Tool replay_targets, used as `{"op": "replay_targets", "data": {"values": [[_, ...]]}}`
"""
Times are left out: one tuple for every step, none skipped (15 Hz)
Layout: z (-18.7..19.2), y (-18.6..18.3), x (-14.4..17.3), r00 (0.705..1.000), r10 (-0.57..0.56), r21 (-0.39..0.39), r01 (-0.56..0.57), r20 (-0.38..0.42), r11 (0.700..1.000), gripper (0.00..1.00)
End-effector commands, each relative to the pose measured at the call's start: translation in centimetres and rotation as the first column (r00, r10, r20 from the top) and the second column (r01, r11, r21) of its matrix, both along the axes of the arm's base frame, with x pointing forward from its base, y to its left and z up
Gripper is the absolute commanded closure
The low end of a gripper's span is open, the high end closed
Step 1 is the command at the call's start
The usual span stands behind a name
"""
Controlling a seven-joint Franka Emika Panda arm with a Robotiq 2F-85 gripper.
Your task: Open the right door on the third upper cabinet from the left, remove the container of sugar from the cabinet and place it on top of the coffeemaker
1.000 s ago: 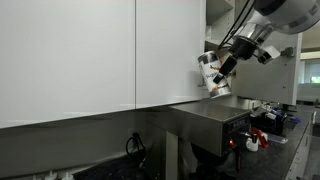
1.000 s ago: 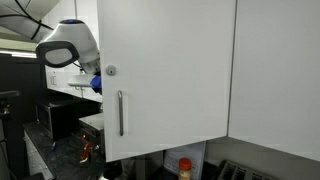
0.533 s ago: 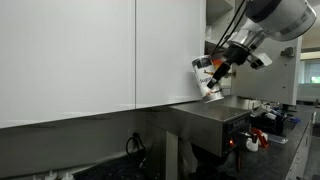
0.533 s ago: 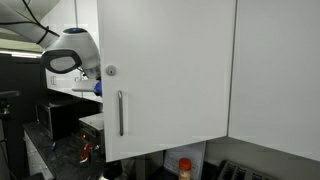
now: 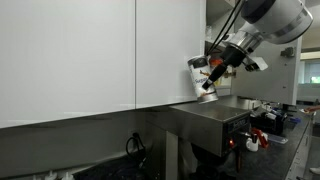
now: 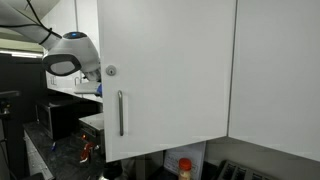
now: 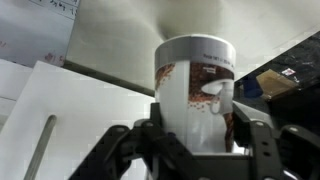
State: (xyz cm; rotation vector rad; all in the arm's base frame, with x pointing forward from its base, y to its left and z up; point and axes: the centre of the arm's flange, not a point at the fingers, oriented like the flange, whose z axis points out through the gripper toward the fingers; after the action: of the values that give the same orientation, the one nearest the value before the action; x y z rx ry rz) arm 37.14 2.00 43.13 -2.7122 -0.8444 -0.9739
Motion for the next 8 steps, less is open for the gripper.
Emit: {"op": "replay_targets", "data": {"values": [[-1.7, 0.0, -2.1, 0.998, 0.023, 0.0, -0.023, 0.059, 1.0, 0.59], [-1.9, 0.0, -2.2, 0.997, 0.028, 0.003, -0.028, 0.065, 1.0, 0.59], [-2.0, 0.0, -2.2, 0.997, 0.035, 0.007, -0.036, 0.071, 0.999, 0.59], [-2.3, -0.1, -2.3, 0.996, 0.041, 0.012, -0.042, 0.073, 0.999, 0.59], [-2.5, -0.1, -2.3, 0.996, 0.047, 0.014, -0.049, 0.076, 0.999, 0.59], [-2.8, -0.1, -2.3, 0.995, 0.058, 0.017, -0.059, 0.076, 0.998, 0.59], [-3.0, -0.1, -2.3, 0.995, 0.066, 0.019, -0.068, 0.076, 0.998, 0.59], [-3.3, -0.2, -2.3, 0.994, 0.077, 0.021, -0.079, 0.078, 0.997, 0.59]]}}
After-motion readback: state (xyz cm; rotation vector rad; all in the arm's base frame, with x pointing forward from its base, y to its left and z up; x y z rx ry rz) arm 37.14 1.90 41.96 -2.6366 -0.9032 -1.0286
